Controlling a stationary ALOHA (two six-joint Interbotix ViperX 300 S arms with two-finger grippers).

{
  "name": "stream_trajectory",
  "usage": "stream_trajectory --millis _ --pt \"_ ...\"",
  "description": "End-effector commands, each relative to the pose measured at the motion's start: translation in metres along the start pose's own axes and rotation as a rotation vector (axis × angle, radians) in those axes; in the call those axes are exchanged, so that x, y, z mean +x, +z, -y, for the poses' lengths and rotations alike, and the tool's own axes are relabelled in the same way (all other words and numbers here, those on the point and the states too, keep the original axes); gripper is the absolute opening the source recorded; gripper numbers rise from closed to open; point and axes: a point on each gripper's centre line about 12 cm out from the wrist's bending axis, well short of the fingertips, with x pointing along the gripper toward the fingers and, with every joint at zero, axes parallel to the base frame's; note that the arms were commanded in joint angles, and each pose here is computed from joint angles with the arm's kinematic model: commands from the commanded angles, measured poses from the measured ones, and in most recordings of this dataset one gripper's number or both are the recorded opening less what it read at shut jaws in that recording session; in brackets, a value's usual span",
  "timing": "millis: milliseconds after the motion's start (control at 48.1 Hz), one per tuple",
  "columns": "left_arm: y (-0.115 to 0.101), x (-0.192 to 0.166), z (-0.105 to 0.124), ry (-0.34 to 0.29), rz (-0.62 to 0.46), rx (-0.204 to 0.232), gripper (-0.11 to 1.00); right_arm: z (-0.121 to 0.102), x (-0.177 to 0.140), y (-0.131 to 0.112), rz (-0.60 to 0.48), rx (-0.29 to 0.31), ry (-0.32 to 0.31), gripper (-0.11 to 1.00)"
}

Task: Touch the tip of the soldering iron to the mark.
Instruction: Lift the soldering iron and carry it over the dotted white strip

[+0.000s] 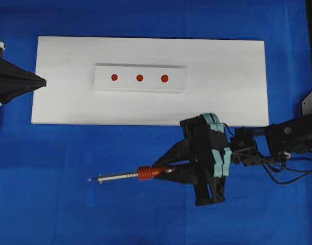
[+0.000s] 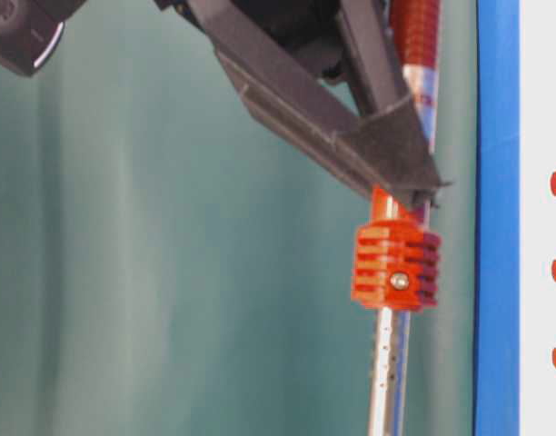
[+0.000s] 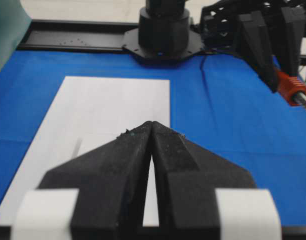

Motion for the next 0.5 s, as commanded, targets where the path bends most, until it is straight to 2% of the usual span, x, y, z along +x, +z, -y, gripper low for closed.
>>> stream_trajectory --millis 0,291,478 --pt "0.004 0.001 0.000 0.001 0.011 0.000 0.00 0.011 -0.005 0.018 0.030 -0.023 -0.020 0.06" --pt "0.003 0.002 0.000 0.001 0.009 -0.001 0.00 0.080 -0.020 0.036 -0.024 -0.121 -0.169 0.06" --pt "0.003 0.002 0.000 0.001 0.009 0.000 0.00 0.122 -0.030 0.046 -0.058 -0.162 -0.260 0.06"
